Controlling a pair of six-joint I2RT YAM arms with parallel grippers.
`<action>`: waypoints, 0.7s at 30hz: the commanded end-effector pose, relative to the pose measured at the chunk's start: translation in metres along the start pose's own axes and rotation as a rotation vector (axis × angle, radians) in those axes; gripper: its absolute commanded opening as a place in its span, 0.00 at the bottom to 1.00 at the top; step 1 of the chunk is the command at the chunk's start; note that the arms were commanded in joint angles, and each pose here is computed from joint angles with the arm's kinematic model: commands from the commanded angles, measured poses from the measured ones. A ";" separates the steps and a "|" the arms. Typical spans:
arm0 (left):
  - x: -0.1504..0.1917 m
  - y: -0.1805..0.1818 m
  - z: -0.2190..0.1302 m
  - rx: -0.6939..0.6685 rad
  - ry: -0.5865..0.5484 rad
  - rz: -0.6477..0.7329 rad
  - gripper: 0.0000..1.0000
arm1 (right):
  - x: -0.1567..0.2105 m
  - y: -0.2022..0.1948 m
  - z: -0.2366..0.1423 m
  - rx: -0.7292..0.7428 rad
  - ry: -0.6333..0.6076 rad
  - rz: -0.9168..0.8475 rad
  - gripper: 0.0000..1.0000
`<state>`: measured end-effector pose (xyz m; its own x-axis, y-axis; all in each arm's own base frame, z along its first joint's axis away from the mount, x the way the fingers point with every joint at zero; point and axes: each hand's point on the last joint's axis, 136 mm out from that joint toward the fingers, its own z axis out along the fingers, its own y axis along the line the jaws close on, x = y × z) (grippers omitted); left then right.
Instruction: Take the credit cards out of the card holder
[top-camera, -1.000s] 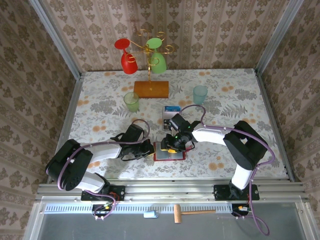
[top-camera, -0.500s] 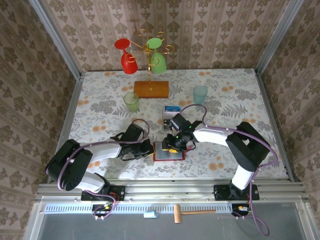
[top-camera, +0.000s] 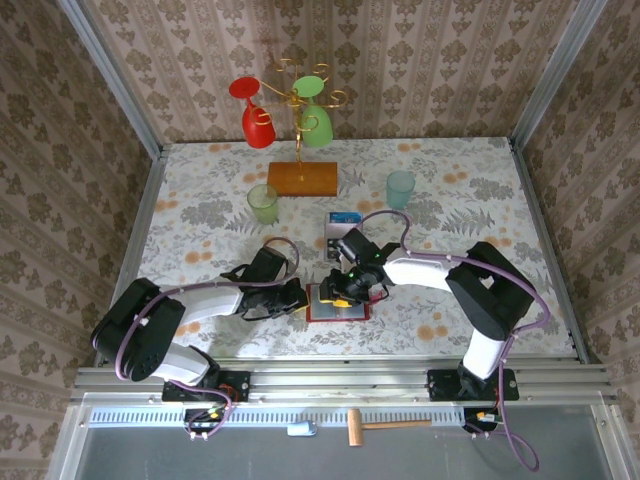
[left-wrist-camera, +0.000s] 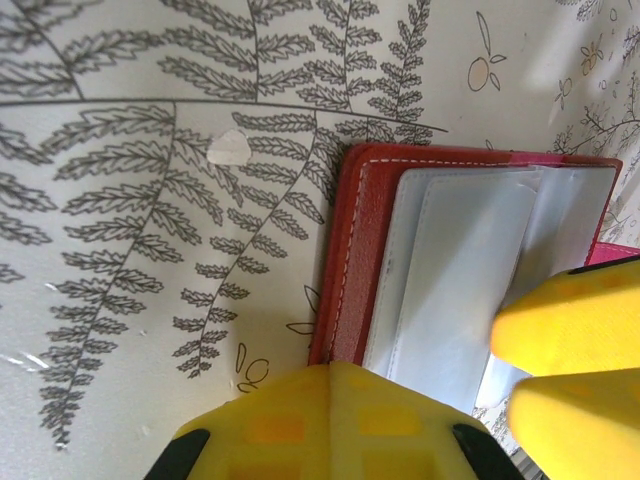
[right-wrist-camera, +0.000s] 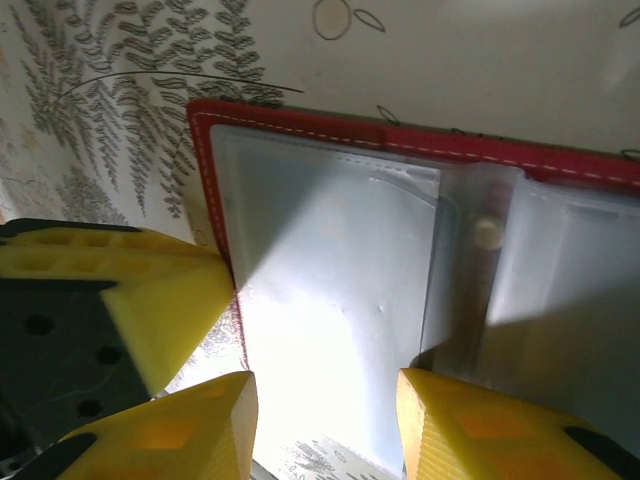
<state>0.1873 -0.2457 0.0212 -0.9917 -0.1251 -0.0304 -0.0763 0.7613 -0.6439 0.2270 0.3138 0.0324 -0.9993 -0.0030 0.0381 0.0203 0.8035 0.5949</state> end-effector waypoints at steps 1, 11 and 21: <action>-0.002 0.005 0.000 -0.029 0.008 0.003 0.00 | -0.002 0.010 0.004 -0.021 0.010 -0.019 0.41; -0.001 0.009 0.000 -0.037 0.008 -0.003 0.00 | -0.003 -0.007 -0.002 0.072 -0.016 -0.007 0.41; 0.000 0.012 0.000 -0.039 0.011 -0.008 0.00 | -0.001 -0.016 -0.007 0.100 -0.024 0.001 0.41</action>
<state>0.1888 -0.2438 0.0210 -0.9908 -0.1329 -0.0269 -0.0846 0.7608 -0.6435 0.2293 0.3095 0.0290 -0.9996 -0.0022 0.0271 0.0135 0.8255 0.5643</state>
